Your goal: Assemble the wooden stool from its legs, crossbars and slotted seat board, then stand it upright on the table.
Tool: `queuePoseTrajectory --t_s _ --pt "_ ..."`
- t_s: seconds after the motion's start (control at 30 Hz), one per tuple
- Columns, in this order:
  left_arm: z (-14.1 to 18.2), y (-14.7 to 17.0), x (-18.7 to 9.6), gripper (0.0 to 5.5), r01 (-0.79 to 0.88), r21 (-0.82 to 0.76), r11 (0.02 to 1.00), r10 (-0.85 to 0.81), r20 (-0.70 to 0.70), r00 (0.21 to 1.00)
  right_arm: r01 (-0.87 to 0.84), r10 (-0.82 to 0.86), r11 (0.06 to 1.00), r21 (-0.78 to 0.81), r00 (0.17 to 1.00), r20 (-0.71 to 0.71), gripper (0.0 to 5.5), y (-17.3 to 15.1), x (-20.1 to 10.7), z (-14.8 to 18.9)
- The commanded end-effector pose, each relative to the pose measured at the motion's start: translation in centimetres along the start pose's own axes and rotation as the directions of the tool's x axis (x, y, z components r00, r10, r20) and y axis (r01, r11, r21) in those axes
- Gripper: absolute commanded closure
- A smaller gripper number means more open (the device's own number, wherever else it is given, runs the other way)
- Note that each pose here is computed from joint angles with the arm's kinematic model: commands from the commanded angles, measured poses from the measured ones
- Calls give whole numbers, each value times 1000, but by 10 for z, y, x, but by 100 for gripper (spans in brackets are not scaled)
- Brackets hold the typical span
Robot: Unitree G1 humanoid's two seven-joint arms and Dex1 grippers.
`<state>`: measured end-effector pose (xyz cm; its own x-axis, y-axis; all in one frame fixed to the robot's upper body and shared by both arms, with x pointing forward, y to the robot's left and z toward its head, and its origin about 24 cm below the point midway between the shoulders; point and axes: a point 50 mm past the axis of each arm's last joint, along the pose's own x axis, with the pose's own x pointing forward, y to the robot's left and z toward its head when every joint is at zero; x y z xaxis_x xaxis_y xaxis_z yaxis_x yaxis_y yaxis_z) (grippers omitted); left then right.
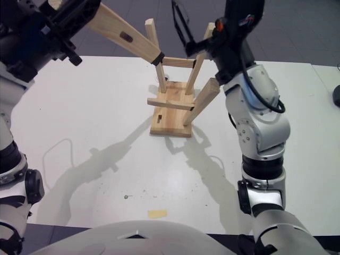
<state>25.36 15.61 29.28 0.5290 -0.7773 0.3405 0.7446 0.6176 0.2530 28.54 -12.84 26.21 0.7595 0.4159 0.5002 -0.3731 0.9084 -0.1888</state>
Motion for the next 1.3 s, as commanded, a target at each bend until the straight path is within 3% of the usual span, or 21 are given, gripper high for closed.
queuePoseTrajectory --t_s 0.03,0.37,0.73,0.83,0.97,1.13,1.3 --pt "10 -8 8 448 53 39 998 -54 39 998 1 1 999 -46 999 36 10 5 9 0" --pt "11 -16 16 448 101 19 995 -103 68 992 -252 241 967 -37 953 -185 10 61 -3 -61" --pt "11 -3 12 448 30 59 998 -33 44 999 -136 129 989 -63 986 -106 10 33 1 -44" --pt "12 3 13 448 -11 54 998 7 59 998 -106 107 994 36 994 -24 10 29 3 -30" --pt "12 15 18 448 -128 47 991 124 83 989 -292 283 936 194 956 73 10 46 -8 -11" --pt "13 9 23 448 -103 5 995 102 102 990 -376 386 887 270 922 16 10 68 -17 -19" --pt "8 -8 25 448 1 -18 1000 1 87 996 -308 333 922 236 940 -72 10 72 -10 -39"
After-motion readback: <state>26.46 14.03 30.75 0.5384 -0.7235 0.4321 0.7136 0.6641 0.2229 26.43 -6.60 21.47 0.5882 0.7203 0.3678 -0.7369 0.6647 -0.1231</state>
